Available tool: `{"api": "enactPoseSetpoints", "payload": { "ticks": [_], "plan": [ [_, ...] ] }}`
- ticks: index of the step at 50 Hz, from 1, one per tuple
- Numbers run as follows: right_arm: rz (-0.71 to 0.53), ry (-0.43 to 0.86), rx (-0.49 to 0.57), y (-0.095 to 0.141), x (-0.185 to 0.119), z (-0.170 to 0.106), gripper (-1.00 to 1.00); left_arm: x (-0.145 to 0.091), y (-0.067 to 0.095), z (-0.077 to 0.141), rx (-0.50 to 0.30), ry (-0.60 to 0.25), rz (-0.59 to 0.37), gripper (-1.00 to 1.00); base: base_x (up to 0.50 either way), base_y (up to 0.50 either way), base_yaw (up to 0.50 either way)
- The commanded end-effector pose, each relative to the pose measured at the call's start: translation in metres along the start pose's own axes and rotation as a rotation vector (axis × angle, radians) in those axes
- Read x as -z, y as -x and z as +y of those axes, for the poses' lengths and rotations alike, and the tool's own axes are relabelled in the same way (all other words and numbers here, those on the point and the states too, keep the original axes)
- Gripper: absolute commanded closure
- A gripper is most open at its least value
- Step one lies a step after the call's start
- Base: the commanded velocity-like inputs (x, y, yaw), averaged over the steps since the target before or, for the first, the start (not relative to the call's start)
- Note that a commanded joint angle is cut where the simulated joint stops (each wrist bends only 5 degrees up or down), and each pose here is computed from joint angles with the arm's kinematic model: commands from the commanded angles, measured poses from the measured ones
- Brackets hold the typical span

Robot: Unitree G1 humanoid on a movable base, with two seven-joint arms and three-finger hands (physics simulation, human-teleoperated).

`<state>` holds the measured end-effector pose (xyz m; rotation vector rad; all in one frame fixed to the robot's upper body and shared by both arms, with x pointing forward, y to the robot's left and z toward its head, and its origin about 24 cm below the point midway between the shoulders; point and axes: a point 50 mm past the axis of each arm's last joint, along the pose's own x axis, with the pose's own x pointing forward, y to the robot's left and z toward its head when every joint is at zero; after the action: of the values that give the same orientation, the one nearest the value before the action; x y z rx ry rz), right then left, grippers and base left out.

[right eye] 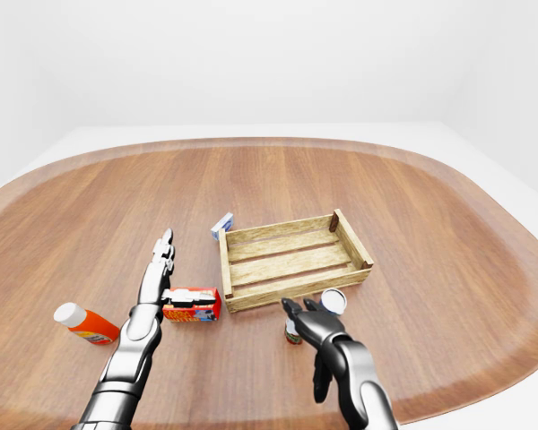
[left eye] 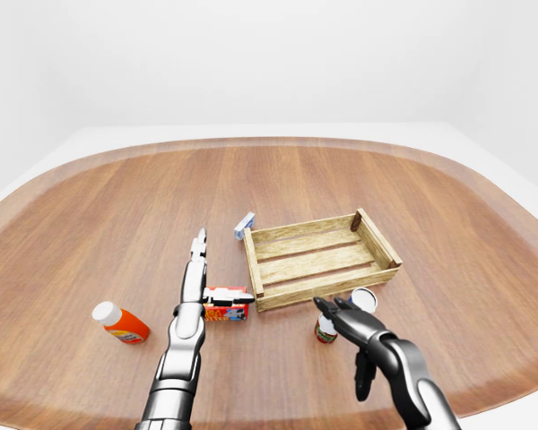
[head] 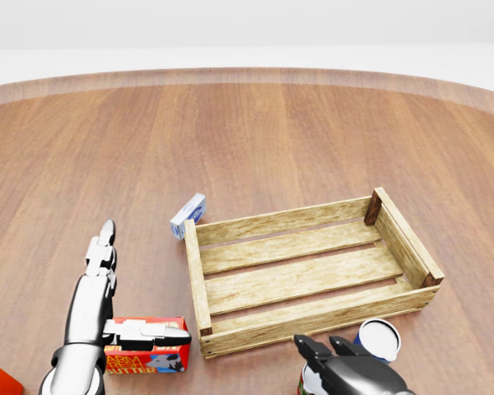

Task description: Pick up the tomato sauce, and put it in the wooden tray.

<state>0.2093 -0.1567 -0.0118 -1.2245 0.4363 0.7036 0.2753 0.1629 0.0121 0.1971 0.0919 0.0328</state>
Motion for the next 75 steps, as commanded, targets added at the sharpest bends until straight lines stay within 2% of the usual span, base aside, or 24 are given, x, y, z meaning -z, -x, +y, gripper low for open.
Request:
{"api": "enactPoseSetpoints", "payload": {
  "ticks": [1, 50, 51, 52, 53, 75],
  "plan": [
    [0.007, -0.002, -0.005, -0.004, 0.003, 0.0, -1.0, 0.001, 0.0, 0.0, 0.0, 0.0, 0.003, -1.0, 0.0, 0.0, 0.0],
    [0.031, -0.015, -0.049, -0.018, 0.011, 0.01, -1.0, 0.001, 0.0, 0.0, 0.003, 0.0, 0.007, -1.0, 0.0, 0.0, 0.0],
    [0.033, -0.013, -0.05, -0.018, 0.011, 0.011, -0.48, 0.001, 0.0, 0.0, 0.003, 0.0, 0.007, -1.0, 0.0, 0.0, 0.0],
    [0.033, -0.013, -0.053, -0.018, 0.011, 0.011, 0.8, 0.001, 0.0, 0.0, 0.003, 0.0, 0.007, -1.0, 0.0, 0.0, 0.0],
    [0.034, -0.013, -0.056, -0.018, 0.012, 0.012, 1.0, 0.002, 0.0, 0.0, 0.003, 0.0, 0.007, -1.0, 0.0, 0.0, 0.0],
    [0.044, -0.017, -0.062, -0.02, 0.015, 0.016, 1.0, 0.002, 0.0, 0.0, 0.004, 0.0, 0.007, -1.0, 0.0, 0.0, 0.0]
  ]
}}
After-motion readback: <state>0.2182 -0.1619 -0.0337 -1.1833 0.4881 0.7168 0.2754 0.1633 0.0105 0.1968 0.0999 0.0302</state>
